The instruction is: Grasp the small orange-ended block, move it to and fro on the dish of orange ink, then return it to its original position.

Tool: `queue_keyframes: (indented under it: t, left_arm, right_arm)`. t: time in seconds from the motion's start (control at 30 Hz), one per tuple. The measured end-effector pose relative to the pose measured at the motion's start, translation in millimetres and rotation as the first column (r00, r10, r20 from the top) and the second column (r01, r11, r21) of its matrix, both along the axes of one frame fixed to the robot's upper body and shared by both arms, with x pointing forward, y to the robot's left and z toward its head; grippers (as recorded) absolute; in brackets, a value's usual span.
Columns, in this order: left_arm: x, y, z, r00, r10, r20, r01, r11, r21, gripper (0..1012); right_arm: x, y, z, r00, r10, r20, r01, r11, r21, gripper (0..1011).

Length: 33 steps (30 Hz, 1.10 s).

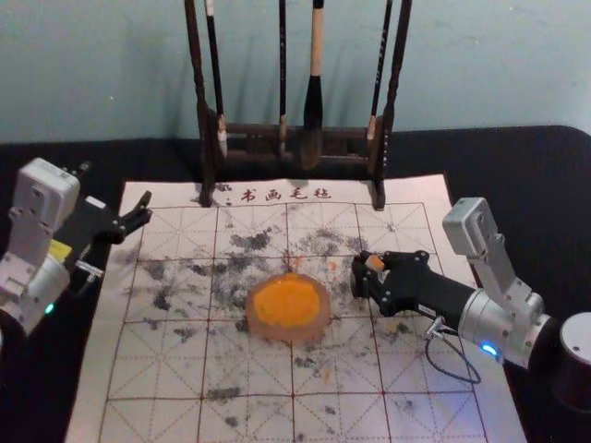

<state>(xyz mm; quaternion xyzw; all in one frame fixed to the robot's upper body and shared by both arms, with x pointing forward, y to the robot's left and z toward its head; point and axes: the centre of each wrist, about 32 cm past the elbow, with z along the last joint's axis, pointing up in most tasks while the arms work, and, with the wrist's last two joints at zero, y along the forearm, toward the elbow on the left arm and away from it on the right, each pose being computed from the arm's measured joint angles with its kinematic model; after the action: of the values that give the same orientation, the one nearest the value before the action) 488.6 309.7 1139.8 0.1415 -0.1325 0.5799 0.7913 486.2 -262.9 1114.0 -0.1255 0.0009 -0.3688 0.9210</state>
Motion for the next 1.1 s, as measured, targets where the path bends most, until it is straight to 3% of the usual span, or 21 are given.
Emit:
queue_keyframes:
  t: [0.7,0.93,1.1]
  left_arm:
    - [0.0,0.0,0.0,1.0,0.0,0.0,0.0,1.0,0.0,1001]
    - [0.0,0.0,0.0,1.0,0.0,0.0,0.0,1.0,0.0,1001]
    - [0.0,0.0,0.0,1.0,0.0,0.0,0.0,1.0,0.0,1001]
  right_arm:
    - [6.1,-2.0,8.8,1.0,0.015,0.028,-0.015,0.999,0.031,120]
    - [9.6,-4.5,28.3,0.998,0.043,0.054,-0.044,0.999,0.011,121]
    - [12.8,-8.5,52.2,0.994,0.071,0.08,-0.069,0.997,-0.023,121]
